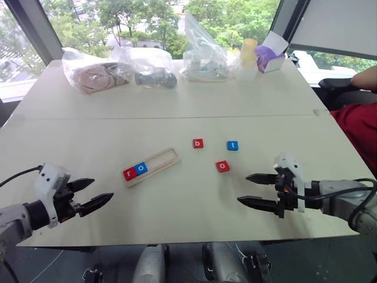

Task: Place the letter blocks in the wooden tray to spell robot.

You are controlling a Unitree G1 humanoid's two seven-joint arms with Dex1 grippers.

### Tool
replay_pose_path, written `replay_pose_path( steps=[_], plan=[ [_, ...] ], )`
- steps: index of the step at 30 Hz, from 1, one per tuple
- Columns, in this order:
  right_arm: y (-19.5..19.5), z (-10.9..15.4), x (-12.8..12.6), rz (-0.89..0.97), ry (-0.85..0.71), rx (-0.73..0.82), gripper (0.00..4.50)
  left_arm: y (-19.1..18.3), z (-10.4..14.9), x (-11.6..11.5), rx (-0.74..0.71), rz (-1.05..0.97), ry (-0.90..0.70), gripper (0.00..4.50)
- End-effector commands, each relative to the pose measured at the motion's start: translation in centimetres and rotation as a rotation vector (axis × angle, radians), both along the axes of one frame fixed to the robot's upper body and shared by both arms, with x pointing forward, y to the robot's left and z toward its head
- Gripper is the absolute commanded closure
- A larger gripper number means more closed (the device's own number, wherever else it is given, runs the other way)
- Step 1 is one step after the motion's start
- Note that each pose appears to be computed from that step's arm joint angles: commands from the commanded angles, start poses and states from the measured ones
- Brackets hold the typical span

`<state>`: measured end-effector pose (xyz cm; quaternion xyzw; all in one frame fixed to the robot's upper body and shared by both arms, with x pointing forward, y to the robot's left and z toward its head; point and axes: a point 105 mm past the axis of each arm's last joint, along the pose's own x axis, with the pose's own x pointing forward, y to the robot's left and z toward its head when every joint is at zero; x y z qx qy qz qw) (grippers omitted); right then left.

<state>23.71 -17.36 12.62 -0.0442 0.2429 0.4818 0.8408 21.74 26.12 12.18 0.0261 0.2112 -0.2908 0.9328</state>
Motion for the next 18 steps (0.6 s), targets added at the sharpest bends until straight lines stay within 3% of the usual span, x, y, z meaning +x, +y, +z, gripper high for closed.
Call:
replay_pose_path(
  steps=[1,18],
  plan=[
    [0.0,0.6,0.4,0.009,-0.035,0.000,0.04,-0.3,1.2,0.3,0.021,-0.008,-0.051,0.00],
    [-1.2,0.0,1.8,-0.071,-0.031,-0.022,0.04,0.7,1.4,0.7,0.026,0.027,-0.065,0.00]
  ],
)
